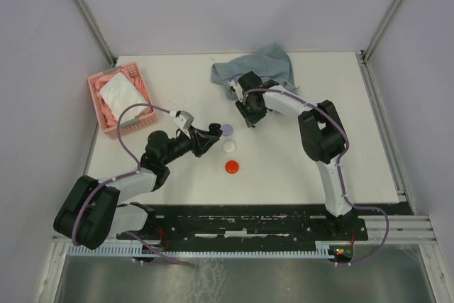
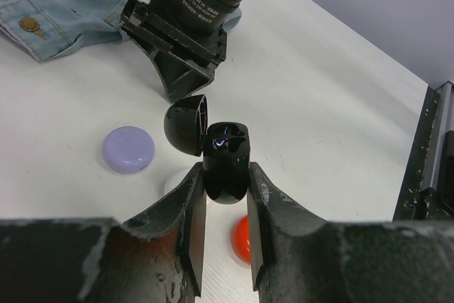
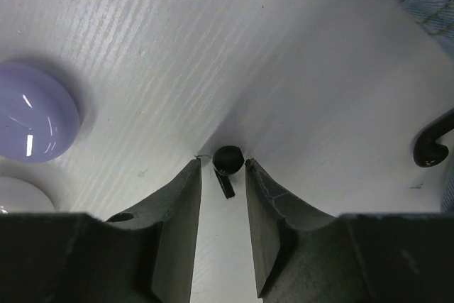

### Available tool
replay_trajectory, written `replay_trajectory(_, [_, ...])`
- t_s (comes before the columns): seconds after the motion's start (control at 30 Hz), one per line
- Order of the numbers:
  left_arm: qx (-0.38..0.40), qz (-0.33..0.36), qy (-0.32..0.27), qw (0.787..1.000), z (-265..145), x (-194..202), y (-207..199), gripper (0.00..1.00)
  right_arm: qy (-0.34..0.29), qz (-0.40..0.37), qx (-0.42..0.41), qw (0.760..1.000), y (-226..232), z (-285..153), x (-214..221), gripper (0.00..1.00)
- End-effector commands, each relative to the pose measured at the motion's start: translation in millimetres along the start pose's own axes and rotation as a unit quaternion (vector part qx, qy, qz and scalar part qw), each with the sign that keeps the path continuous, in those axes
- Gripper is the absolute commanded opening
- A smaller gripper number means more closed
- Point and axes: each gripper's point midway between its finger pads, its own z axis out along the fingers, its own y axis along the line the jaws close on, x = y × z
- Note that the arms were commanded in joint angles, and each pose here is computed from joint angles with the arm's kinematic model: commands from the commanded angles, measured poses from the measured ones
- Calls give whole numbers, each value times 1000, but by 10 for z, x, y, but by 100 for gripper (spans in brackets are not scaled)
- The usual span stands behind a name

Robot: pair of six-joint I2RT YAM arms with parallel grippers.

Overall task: Insert the wireless bluetooth earbuds into the charging case
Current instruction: Pick up the earbud from the center of the board.

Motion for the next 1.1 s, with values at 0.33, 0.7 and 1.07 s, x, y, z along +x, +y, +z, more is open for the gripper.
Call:
replay_trajectory(0.33, [38, 13, -33, 999, 15, -194, -145, 3, 25, 1, 19, 1000, -84, 102, 78, 23])
replay_trajectory(0.7, [61, 47, -58, 995, -60, -243, -246, 3, -39, 36, -13, 999, 68, -345, 3, 12])
replay_trajectory(1.07, [73, 89, -90, 989, -174, -304, -336, 3, -165, 81, -52, 982, 343, -1167, -110, 8])
